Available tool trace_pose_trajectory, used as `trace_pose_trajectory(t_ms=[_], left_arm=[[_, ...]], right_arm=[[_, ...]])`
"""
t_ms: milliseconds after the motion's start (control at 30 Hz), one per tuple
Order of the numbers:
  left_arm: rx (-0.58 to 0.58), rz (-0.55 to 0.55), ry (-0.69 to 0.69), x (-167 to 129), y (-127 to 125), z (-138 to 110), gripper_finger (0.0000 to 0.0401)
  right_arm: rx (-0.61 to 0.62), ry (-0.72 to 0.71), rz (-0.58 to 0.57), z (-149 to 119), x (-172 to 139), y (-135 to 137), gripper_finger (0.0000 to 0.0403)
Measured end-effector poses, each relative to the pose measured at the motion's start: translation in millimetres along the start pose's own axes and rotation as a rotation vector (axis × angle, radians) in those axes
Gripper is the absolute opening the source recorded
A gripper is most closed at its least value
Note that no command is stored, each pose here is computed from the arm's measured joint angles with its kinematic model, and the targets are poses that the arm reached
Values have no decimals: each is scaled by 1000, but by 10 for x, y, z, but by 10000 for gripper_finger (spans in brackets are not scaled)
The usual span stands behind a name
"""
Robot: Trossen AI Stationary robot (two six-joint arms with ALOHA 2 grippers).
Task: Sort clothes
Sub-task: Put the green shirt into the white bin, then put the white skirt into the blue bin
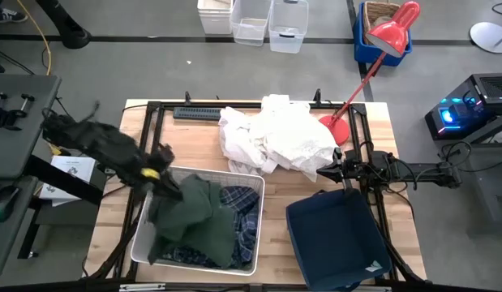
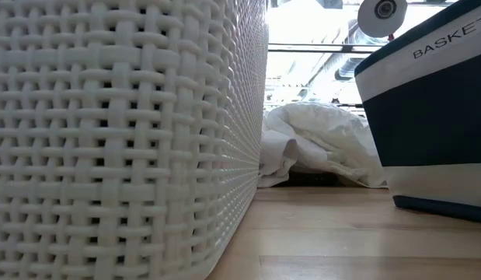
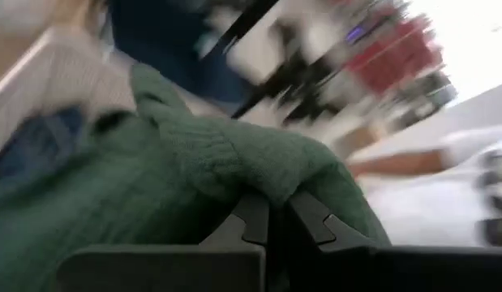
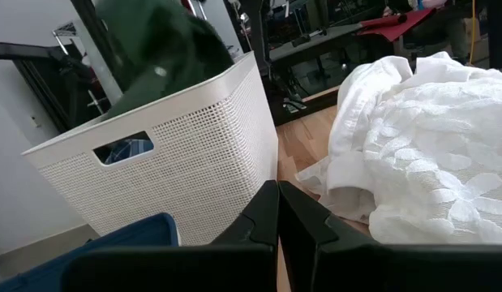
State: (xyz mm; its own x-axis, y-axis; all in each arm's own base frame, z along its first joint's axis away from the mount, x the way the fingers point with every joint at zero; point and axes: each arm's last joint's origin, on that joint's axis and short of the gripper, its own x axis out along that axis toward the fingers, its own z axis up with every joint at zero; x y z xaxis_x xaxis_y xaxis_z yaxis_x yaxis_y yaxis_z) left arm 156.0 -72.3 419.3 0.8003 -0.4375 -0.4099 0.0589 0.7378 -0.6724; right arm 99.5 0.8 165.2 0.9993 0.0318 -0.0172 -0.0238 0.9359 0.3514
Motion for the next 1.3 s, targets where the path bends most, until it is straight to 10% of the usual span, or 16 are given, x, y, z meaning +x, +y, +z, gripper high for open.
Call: trace_pose_trajectory(t_ms=[400,633,1133,1300], left_arm=[[-53,281,513,1199,502,-571,44],[-15,150,620,1473,579,-521,151],[232,51,140,404,221,467,227],[413,238,-109,-174,185,610,227]], right_arm=[[0,0,0,-1,0,0,0],[0,0,0,-1,0,0,0],[0,0,0,-1,0,0,0],[0,0,0,0,0,0,0]])
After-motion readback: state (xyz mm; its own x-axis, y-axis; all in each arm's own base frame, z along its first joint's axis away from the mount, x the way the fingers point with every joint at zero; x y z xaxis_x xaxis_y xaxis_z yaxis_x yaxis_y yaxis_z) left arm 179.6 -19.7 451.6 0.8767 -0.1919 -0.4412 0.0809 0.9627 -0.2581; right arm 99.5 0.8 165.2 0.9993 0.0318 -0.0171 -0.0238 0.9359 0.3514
